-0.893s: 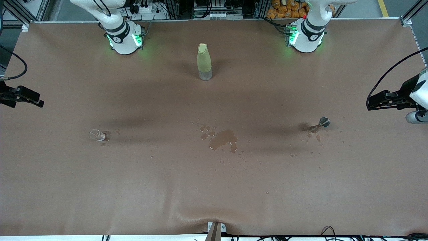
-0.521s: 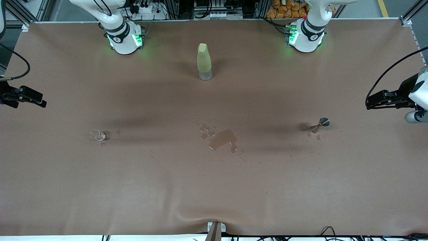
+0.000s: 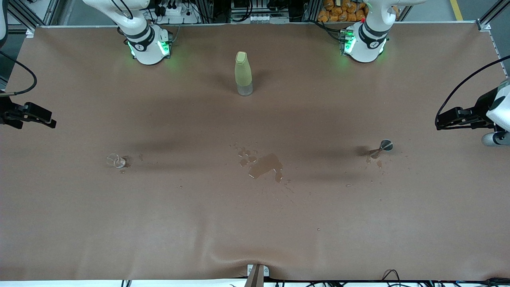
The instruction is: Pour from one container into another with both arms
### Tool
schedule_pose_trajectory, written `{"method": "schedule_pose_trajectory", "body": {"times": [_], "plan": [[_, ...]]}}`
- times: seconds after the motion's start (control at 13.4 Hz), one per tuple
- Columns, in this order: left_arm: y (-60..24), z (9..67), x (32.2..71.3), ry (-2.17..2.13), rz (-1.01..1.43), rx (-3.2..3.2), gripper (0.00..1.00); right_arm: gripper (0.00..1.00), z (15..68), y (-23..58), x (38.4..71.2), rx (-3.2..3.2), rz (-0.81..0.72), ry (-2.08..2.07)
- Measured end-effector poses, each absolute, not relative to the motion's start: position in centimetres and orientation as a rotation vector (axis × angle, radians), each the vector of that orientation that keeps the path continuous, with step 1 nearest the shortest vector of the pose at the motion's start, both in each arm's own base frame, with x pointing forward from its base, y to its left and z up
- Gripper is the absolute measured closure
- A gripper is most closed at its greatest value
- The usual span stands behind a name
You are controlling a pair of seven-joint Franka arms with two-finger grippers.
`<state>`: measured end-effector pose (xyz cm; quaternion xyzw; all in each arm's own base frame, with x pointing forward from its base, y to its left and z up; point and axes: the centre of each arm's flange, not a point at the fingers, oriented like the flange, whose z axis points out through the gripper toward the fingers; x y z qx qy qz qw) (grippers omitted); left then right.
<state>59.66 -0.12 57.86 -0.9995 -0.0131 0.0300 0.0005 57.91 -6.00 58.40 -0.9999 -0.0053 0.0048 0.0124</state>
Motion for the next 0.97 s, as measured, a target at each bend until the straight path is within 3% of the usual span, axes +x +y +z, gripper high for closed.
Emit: {"method": "schedule_pose_trajectory", "body": {"times": [0.97], "plan": [[-0.8,57.4,59.8,-0.022,0.108,-3.139,0.0,0.0,56.1,-3.3,59.0,-3.099,0.084,-0.153]]}}
